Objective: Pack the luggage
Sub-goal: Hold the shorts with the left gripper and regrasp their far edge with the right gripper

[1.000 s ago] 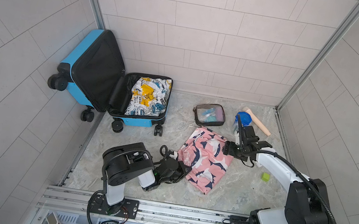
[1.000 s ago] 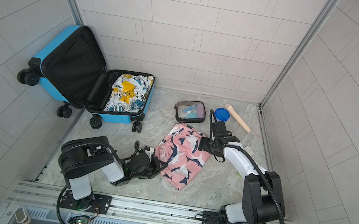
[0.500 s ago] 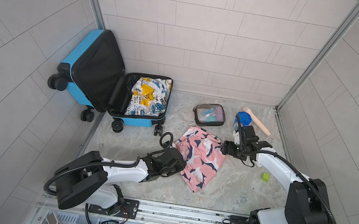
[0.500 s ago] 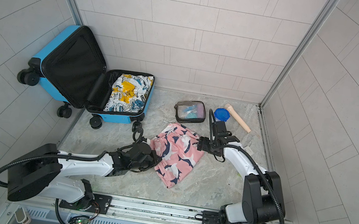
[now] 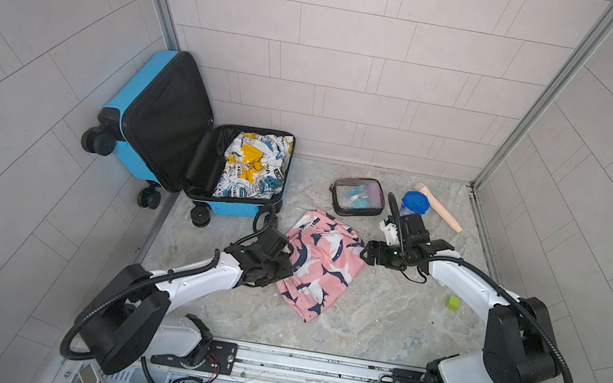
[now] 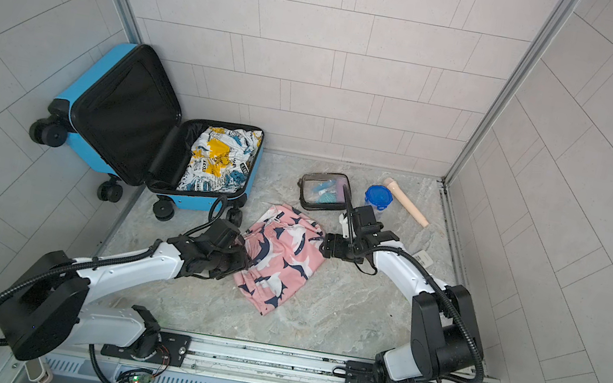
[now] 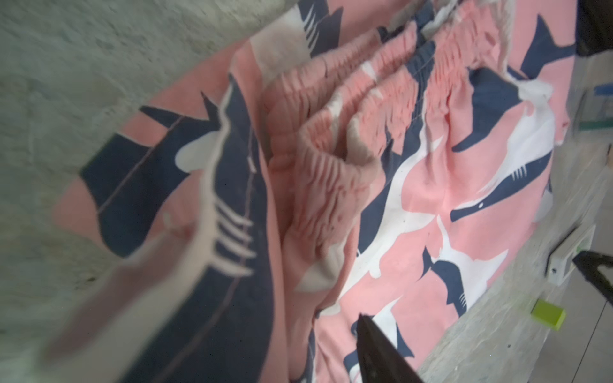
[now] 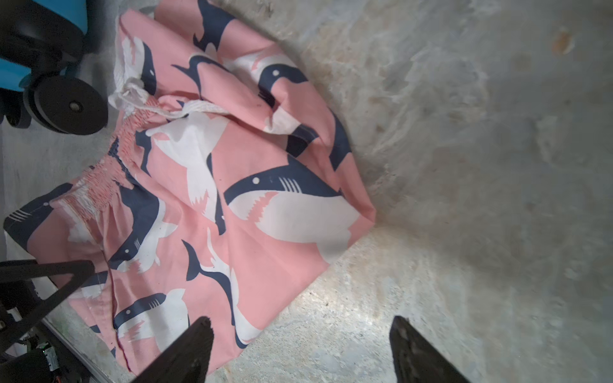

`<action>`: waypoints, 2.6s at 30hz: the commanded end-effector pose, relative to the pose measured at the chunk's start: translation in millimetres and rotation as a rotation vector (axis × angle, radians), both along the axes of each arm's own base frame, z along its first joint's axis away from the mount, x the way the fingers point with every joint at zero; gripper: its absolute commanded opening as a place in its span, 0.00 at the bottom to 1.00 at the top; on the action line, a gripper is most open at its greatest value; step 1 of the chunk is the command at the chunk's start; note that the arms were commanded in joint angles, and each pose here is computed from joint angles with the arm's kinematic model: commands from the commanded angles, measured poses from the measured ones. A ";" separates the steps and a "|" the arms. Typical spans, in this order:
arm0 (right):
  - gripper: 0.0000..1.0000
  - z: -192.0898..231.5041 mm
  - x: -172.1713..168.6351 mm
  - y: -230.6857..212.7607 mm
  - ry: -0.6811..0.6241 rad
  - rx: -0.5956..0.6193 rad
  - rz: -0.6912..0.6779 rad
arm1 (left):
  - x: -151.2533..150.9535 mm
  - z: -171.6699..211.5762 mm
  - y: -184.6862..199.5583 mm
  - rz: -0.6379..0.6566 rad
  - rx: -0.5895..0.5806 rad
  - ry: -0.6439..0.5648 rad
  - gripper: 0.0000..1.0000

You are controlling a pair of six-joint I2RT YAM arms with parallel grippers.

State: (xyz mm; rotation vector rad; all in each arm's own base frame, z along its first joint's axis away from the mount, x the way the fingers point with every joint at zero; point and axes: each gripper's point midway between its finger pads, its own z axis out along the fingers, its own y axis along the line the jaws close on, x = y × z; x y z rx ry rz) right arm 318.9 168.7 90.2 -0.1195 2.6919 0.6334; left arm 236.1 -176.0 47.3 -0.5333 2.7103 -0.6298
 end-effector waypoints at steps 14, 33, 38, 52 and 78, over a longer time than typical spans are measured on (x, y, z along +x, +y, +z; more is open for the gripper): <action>0.85 -27.4 52.3 7.7 0.005 -0.190 0.039 | -25.8 -10.5 0.4 0.071 -0.175 0.015 0.73; 0.25 -48.8 5.3 39.2 0.087 -0.082 0.056 | -5.3 -23.2 -4.8 0.100 -0.172 -0.004 0.70; 0.22 -44.0 -25.4 44.9 0.081 -0.063 0.051 | -0.9 -18.2 13.5 0.128 -0.097 -0.028 0.67; 0.76 -27.3 -86.4 40.9 0.012 -0.105 0.029 | 1.1 -4.3 42.2 0.091 -0.008 -0.002 0.73; 0.80 -52.2 -20.3 49.4 0.095 -0.024 0.096 | -11.6 -24.2 25.9 0.018 -0.111 0.012 0.74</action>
